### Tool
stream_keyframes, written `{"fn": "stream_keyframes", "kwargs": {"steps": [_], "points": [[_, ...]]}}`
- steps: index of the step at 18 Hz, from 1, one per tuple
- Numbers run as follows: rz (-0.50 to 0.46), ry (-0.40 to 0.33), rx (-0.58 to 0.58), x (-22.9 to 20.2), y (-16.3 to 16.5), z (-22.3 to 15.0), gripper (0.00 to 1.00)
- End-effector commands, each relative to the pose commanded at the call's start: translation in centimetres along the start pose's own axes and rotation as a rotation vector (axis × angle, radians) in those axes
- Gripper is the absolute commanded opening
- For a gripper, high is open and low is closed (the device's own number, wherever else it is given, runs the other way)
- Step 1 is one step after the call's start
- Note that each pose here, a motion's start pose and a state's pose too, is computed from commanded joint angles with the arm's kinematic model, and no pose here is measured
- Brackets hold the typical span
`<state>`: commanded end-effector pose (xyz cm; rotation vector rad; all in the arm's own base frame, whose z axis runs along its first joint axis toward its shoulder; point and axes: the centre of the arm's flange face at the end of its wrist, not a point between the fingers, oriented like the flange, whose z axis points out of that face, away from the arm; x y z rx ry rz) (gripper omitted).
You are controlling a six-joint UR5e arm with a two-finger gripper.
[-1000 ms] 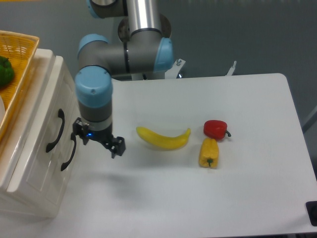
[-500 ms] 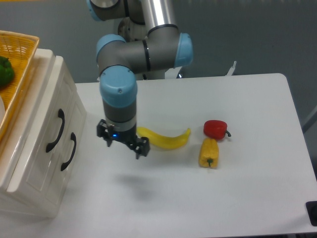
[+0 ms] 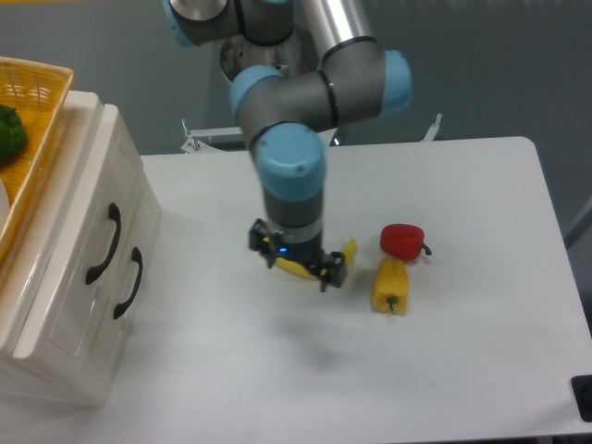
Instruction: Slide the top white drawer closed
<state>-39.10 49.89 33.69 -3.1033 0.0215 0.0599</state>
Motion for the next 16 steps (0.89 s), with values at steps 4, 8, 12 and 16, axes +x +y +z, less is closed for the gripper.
{"fn": "stream_keyframes", "kwargs": {"steps": [4,8,12,16], "points": [[0.029,0.002,-0.007,-3.8,3.3,0.4,1.00],[0.103,0.005,-0.010,-7.4,6.9,0.7,1.00],[0.160,-0.012,-0.004,-10.0,9.7,-0.2,1.00],[0.204,-0.005,-0.007,-10.8,11.5,-0.2,1.00]]}}
